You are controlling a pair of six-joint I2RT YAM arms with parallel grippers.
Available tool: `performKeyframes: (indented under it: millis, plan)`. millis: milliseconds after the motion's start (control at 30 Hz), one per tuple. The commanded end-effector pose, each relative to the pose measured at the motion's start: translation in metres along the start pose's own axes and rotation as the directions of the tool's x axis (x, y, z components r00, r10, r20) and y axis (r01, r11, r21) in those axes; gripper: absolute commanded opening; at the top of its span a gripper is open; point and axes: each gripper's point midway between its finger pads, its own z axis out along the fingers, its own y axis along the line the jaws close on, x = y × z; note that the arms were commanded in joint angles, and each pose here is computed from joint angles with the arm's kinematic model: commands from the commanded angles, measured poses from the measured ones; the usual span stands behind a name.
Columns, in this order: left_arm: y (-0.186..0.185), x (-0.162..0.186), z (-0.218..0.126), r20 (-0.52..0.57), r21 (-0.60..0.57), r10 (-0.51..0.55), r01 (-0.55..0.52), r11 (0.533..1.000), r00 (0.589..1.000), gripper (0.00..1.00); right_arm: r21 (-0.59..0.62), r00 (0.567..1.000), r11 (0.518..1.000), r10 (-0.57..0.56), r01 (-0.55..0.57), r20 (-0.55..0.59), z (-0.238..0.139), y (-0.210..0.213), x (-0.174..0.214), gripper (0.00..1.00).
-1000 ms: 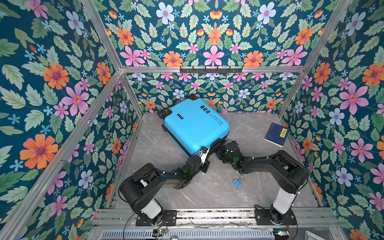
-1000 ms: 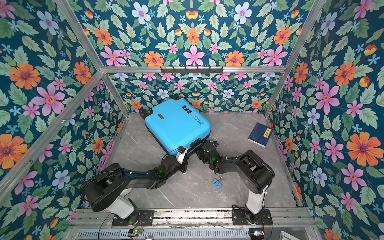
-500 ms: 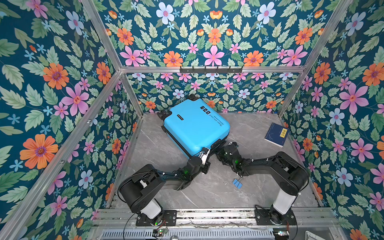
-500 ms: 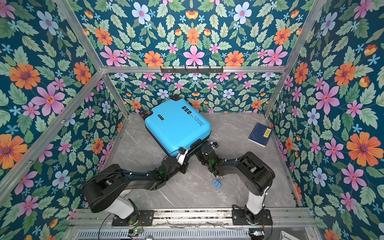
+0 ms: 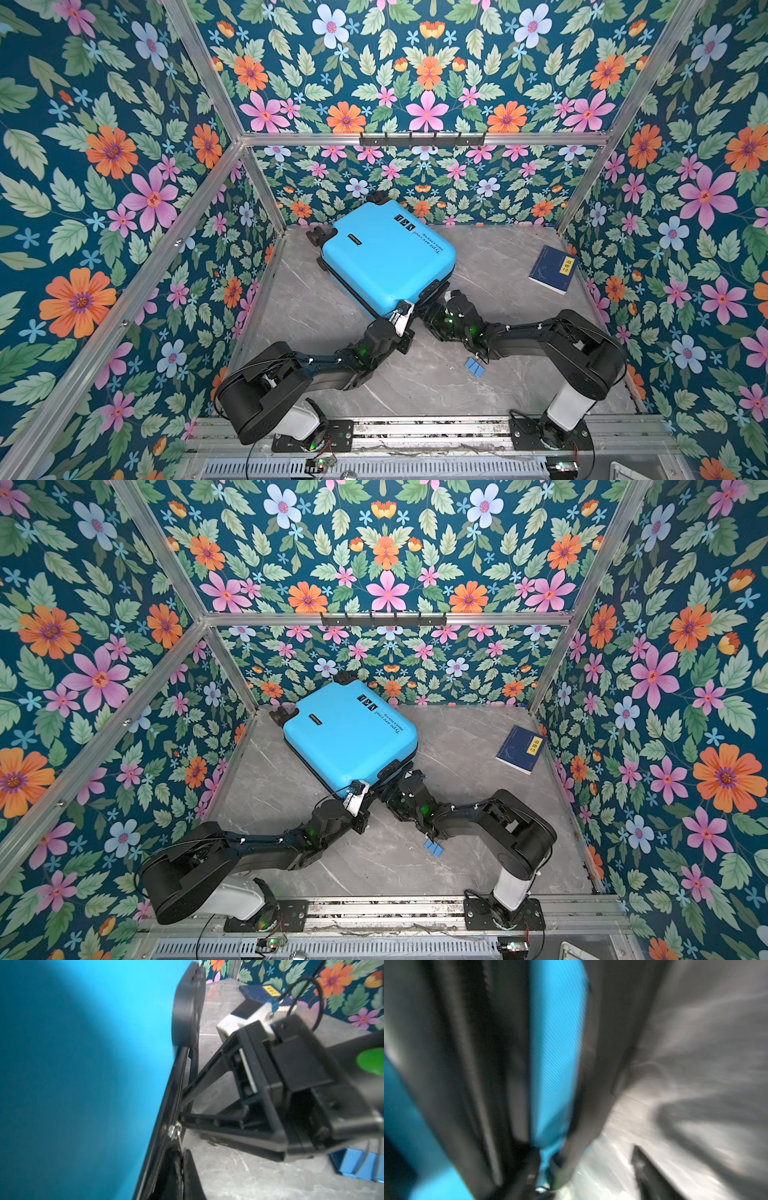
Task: Pack the luggage
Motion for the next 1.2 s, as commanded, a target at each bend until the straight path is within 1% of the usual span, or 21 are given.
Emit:
performKeyframes:
  millis: [0,33,67,133,167,200,267,367,400,467,500,533,567,667,767,833,867,933,1000,1100,1167]
  plan:
    - [-0.019,-0.035,-0.01,0.146,0.103,-0.017,0.001,0.995,0.989,0.0,-0.054,0.994,0.993,-0.107,0.108,0.021,-0.018,0.022,-0.003,0.75]
    - [-0.018,-0.035,-0.013,0.149,0.104,-0.023,0.007,0.995,0.989,0.08,-0.029,0.991,0.991,-0.128,0.128,0.025,-0.023,0.02,-0.005,0.75]
    - [-0.017,-0.036,-0.015,0.152,0.099,-0.033,0.018,0.995,0.988,0.26,-0.007,0.989,0.989,-0.147,0.147,0.032,-0.028,0.018,-0.007,0.75]
    - [-0.015,-0.037,-0.022,0.157,0.092,-0.051,0.036,0.995,0.986,0.55,0.022,0.982,0.983,-0.183,0.183,0.04,-0.037,0.016,-0.009,0.74]
    - [-0.013,-0.038,-0.026,0.156,0.088,-0.057,0.044,0.995,0.986,0.62,0.038,0.978,0.979,-0.202,0.2,0.046,-0.042,0.015,-0.013,0.72]
    - [-0.012,-0.039,-0.029,0.153,0.086,-0.06,0.047,0.995,0.986,0.64,0.053,0.975,0.976,-0.214,0.211,0.052,-0.046,0.013,-0.016,0.7]
    - [-0.011,-0.043,-0.038,0.141,0.082,-0.061,0.049,0.995,0.988,0.64,0.077,0.969,0.97,-0.237,0.231,0.069,-0.057,0.011,-0.025,0.69]
    - [-0.009,-0.052,-0.053,0.129,0.08,-0.08,0.07,0.994,0.988,0.66,0.104,0.961,0.964,-0.256,0.245,0.109,-0.075,0.009,-0.046,0.69]
    - [-0.005,-0.055,-0.058,0.126,0.061,-0.09,0.082,0.995,0.988,0.67,0.112,0.959,0.963,-0.257,0.244,0.123,-0.081,0.009,-0.054,0.72]
    - [0.014,-0.063,-0.071,0.133,-0.035,-0.159,0.165,0.986,0.978,0.73,0.123,0.955,0.964,-0.255,0.238,0.154,-0.093,0.008,-0.075,0.79]
    - [0.029,-0.065,-0.077,0.138,-0.11,-0.217,0.232,0.966,0.966,0.81,0.123,0.954,0.965,-0.252,0.234,0.164,-0.098,0.009,-0.085,0.82]
    - [0.047,-0.064,-0.084,0.142,-0.2,-0.266,0.29,0.936,0.954,0.87,0.119,0.954,0.967,-0.243,0.225,0.175,-0.102,0.011,-0.097,0.84]
    - [0.06,-0.065,-0.089,0.136,-0.256,-0.295,0.321,0.912,0.946,0.87,0.114,0.955,0.969,-0.237,0.219,0.178,-0.105,0.013,-0.109,0.85]
    - [0.095,-0.063,-0.096,0.127,-0.345,-0.386,0.406,0.846,0.914,0.86,0.112,0.959,0.973,-0.218,0.2,0.183,-0.107,0.02,-0.143,0.85]
    - [0.129,-0.061,-0.096,0.147,-0.364,-0.504,0.521,0.772,0.851,0.84,0.083,0.965,0.98,-0.194,0.181,0.179,-0.1,0.031,-0.171,0.85]
    - [0.152,-0.06,-0.098,0.18,-0.384,-0.564,0.586,0.714,0.806,0.83,0.056,0.971,0.985,-0.168,0.161,0.173,-0.092,0.039,-0.188,0.84]
    - [0.16,-0.061,-0.098,0.192,-0.384,-0.586,0.61,0.693,0.787,0.83,0.031,0.972,0.987,-0.158,0.155,0.174,-0.088,0.046,-0.198,0.84]
    - [0.176,-0.063,-0.099,0.219,-0.399,-0.612,0.642,0.654,0.76,0.82,-0.02,0.976,0.989,-0.14,0.146,0.165,-0.077,0.059,-0.215,0.84]
    - [0.19,-0.066,-0.101,0.253,-0.399,-0.628,0.671,0.625,0.736,0.81,-0.065,0.986,0.99,-0.116,0.124,0.118,-0.054,0.062,-0.227,0.83]
    - [0.21,-0.069,-0.1,0.296,-0.372,-0.662,0.722,0.583,0.688,0.81,-0.142,0.995,0.985,-0.094,0.099,0.045,-0.021,0.071,-0.239,0.79]
    - [0.223,-0.066,-0.097,0.316,-0.351,-0.693,0.759,0.549,0.648,0.8,-0.169,0.997,0.983,-0.066,0.069,0.029,-0.004,0.067,-0.247,0.78]
